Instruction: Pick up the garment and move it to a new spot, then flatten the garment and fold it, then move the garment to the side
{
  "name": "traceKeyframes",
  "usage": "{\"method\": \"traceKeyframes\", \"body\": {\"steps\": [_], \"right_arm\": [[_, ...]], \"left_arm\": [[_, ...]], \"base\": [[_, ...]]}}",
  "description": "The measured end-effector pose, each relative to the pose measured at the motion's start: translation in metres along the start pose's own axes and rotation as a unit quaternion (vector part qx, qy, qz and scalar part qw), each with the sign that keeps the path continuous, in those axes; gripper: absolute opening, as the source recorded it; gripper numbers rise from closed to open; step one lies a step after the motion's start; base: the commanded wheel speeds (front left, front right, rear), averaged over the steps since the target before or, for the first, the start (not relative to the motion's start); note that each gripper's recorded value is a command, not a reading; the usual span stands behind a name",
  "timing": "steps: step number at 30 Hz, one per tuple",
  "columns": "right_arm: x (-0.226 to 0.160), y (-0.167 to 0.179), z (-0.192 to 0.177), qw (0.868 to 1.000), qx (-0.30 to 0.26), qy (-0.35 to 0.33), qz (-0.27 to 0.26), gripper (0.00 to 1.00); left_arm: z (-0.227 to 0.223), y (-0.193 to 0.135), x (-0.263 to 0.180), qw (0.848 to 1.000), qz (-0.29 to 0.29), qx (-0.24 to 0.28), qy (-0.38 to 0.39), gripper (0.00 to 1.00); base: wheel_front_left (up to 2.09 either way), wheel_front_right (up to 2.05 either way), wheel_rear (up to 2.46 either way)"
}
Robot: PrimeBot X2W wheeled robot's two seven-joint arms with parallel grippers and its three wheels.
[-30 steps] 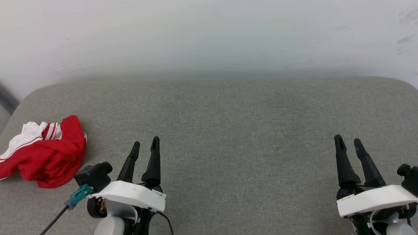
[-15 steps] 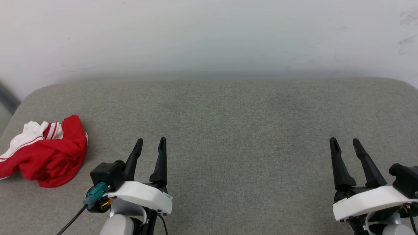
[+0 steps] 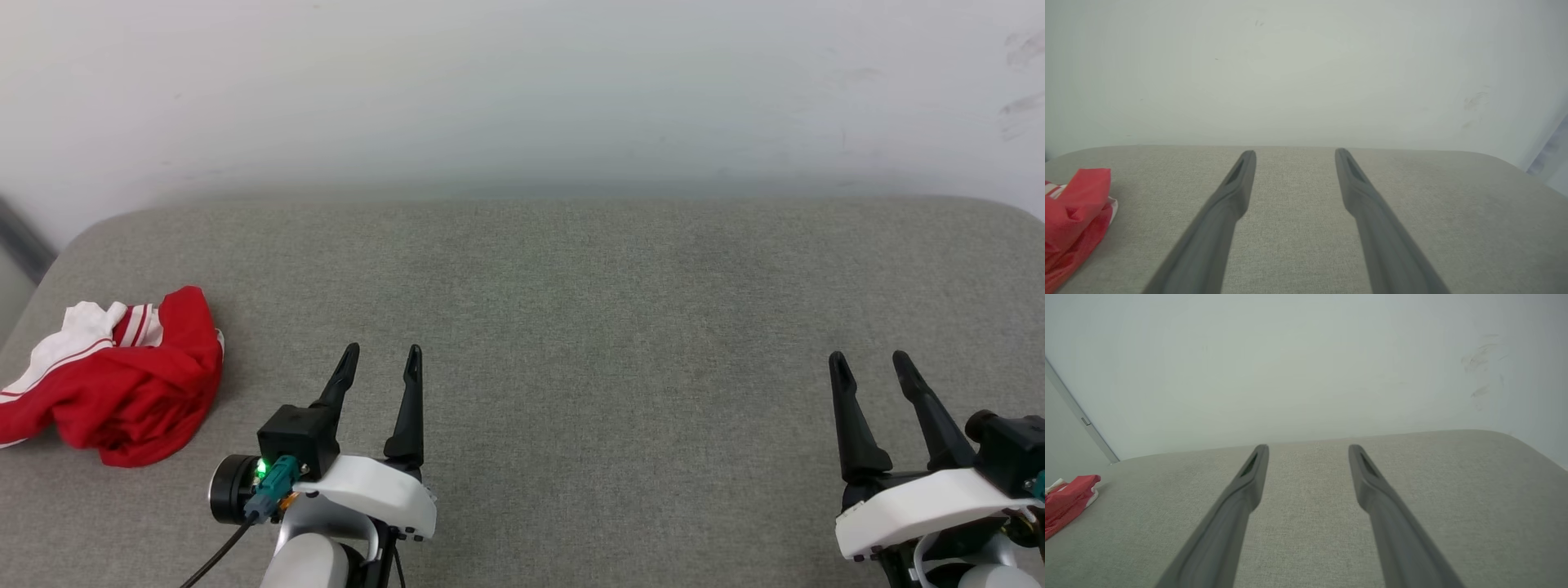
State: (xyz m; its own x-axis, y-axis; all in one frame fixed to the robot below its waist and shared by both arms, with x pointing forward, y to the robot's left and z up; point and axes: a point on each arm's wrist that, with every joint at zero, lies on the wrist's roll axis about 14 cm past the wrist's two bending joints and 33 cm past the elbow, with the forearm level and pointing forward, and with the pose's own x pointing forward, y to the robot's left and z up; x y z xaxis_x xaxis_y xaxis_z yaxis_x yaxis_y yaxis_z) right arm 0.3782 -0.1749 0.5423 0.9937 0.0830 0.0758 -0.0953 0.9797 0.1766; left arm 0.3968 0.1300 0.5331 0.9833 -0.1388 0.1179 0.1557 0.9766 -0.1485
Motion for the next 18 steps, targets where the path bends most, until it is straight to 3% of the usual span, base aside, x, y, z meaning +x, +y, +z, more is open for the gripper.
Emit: {"method": "traceKeyframes", "body": {"steps": [18], "right_arm": [[0.001, -0.001, -0.004, 0.999, -0.044, 0.008, -0.001, 1.0]], "left_arm": [[-0.011, 0.007, -0.003, 0.998, 0.009, 0.058, 0.009, 1.0]], "base": [[0.0, 0.0, 0.0]]}}
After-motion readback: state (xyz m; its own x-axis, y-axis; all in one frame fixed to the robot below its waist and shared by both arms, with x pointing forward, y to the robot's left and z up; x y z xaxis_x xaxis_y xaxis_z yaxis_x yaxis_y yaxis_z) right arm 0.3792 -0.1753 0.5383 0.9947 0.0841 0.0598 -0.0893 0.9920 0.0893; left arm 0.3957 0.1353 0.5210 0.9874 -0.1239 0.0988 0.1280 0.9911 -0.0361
